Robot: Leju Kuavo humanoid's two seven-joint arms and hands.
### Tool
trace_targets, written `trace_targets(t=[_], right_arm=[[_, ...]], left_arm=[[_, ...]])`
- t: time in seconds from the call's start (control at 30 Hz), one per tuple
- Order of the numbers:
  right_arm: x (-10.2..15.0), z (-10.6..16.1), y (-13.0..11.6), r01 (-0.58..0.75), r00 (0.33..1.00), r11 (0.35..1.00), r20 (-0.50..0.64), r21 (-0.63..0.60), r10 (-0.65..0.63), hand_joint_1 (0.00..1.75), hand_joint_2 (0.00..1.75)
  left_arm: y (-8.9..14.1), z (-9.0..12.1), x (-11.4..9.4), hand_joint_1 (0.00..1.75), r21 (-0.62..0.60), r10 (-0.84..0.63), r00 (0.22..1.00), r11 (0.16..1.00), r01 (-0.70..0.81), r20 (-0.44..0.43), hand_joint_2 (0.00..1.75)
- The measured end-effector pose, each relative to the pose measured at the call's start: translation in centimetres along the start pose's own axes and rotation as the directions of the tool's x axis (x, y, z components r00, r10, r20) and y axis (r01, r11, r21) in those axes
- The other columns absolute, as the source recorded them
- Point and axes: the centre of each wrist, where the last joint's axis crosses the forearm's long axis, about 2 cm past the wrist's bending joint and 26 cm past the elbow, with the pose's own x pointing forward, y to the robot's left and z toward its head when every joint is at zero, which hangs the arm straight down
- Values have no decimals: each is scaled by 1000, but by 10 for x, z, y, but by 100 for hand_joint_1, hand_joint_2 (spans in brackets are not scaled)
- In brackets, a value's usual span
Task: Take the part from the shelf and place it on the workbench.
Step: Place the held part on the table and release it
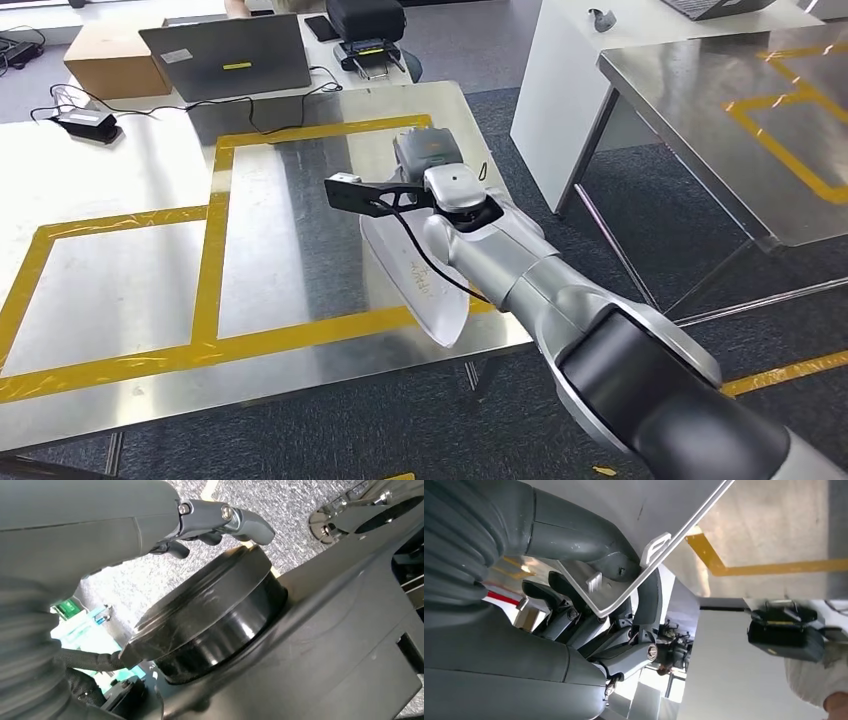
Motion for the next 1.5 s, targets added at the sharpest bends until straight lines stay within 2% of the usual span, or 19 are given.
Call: trace_targets(t=[0.1, 0.47, 0.77, 0.93, 1.07, 1.33, 1.47, 1.5], right_arm=[[10, 0, 7, -4, 1000, 1000, 24, 26, 3, 175, 175], [46, -1, 2, 0, 997, 1000, 81, 26, -2, 175, 175], [52, -4, -34, 2, 999, 999, 45, -35, 0, 175, 175], [53, -4, -41, -1, 999, 999, 49, -52, 3, 175, 175], [54, -4, -42, 9, 999, 998, 51, -63, -6, 0, 0], [52, -4, -41, 22, 999, 998, 46, -62, -19, 0, 0], [50, -5, -39, 24, 999, 998, 40, -60, -21, 0, 0], [50, -5, -38, 24, 999, 998, 38, -59, -21, 0, 0]], left_arm=[[0, 0, 1, 0, 0, -2, 1000, 1000, 2, 1, 175], [0, 0, 6, 0, 2, -13, 1000, 1000, 13, 6, 175], [-3, -1, 6, 0, -4, -18, 1000, 1000, 18, 0, 175], [-4, -1, 6, 0, -7, -18, 1000, 1000, 18, -2, 175], [-4, -2, 5, 0, -6, -24, 1000, 1000, 24, -7, 175], [-5, -2, 3, 0, -6, -32, 999, 999, 32, -27, 175], [-5, -2, 3, 0, -6, -31, 999, 1000, 31, -27, 0], [-5, -2, 3, 0, -6, -31, 999, 1000, 30, -26, 0]])
